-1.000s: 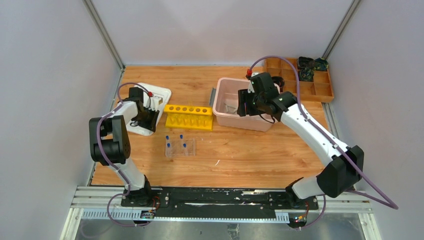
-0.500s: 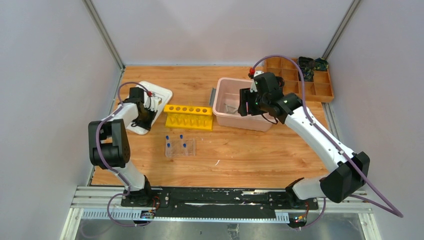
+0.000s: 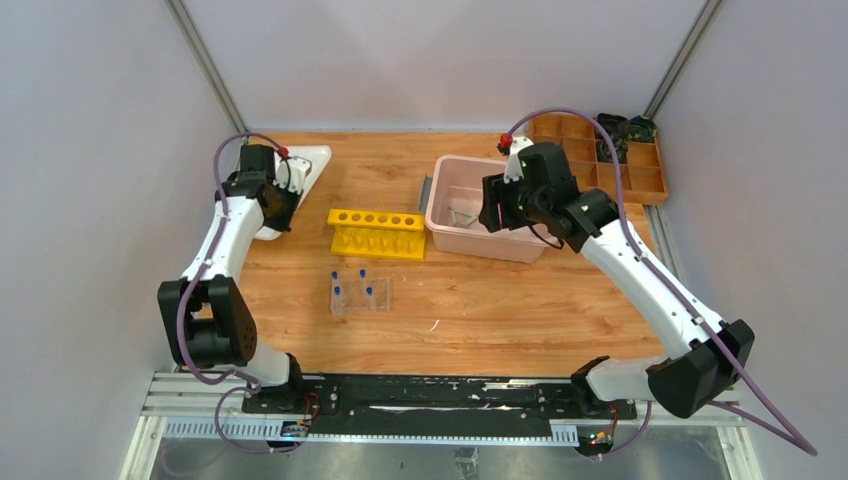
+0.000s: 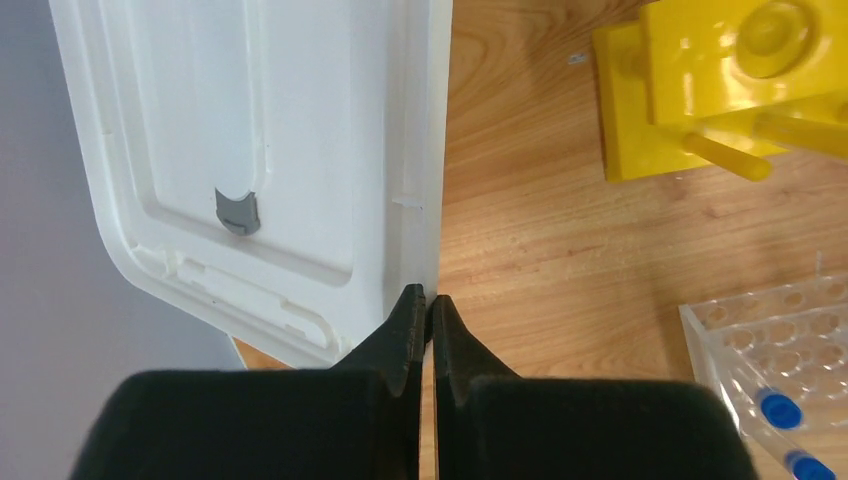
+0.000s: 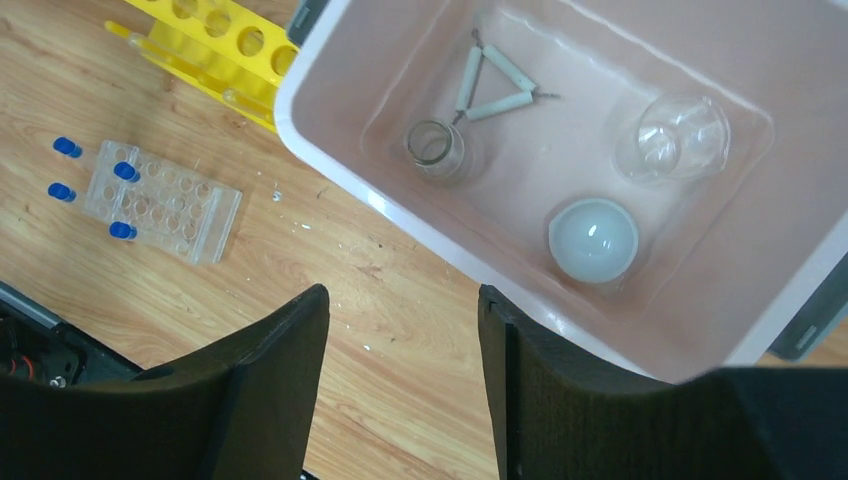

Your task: Organize the chemistry lab equipment

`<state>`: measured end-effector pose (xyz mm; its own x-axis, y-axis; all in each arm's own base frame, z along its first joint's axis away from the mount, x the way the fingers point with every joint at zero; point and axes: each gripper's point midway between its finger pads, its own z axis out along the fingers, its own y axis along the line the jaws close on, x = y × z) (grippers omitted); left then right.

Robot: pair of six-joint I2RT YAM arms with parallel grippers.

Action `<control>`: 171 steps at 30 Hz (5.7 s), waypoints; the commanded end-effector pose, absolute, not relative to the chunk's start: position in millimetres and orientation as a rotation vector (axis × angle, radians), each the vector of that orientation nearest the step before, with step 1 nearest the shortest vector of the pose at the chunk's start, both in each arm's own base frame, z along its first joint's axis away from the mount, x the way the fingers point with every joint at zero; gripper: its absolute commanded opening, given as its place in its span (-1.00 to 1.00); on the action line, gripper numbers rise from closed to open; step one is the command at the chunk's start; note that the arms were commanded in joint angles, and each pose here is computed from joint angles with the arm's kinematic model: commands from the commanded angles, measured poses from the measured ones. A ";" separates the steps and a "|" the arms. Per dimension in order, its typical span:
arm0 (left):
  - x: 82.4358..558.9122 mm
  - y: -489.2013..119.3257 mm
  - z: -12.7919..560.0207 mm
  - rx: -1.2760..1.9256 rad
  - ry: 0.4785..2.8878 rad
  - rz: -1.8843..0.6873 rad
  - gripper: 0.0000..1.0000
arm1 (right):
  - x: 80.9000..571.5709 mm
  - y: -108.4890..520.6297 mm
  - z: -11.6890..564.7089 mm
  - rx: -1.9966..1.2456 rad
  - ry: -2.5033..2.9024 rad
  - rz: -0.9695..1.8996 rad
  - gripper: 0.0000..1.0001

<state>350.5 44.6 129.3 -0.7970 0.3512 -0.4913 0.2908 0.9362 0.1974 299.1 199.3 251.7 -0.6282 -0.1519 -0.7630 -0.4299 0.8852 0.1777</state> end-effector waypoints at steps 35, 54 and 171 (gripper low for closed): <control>221.1 -90.2 320.5 1.307 1.962 0.079 -1.00 | 237.6 381.9 360.7 -1.653 0.570 -0.154 0.82; 206.6 -90.9 332.9 1.399 1.826 0.075 -1.00 | 288.2 431.5 342.1 -1.593 0.571 -0.427 0.15; 393.0 -268.9 309.6 1.049 1.924 -0.508 1.00 | 439.2 106.9 243.0 -0.267 2.217 0.730 1.00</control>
<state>379.5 -244.2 306.4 -0.2800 0.5268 -0.8026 0.8011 0.5889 0.1071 437.1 94.1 210.1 -0.7403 0.0526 -0.6702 -0.2894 0.8748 0.3884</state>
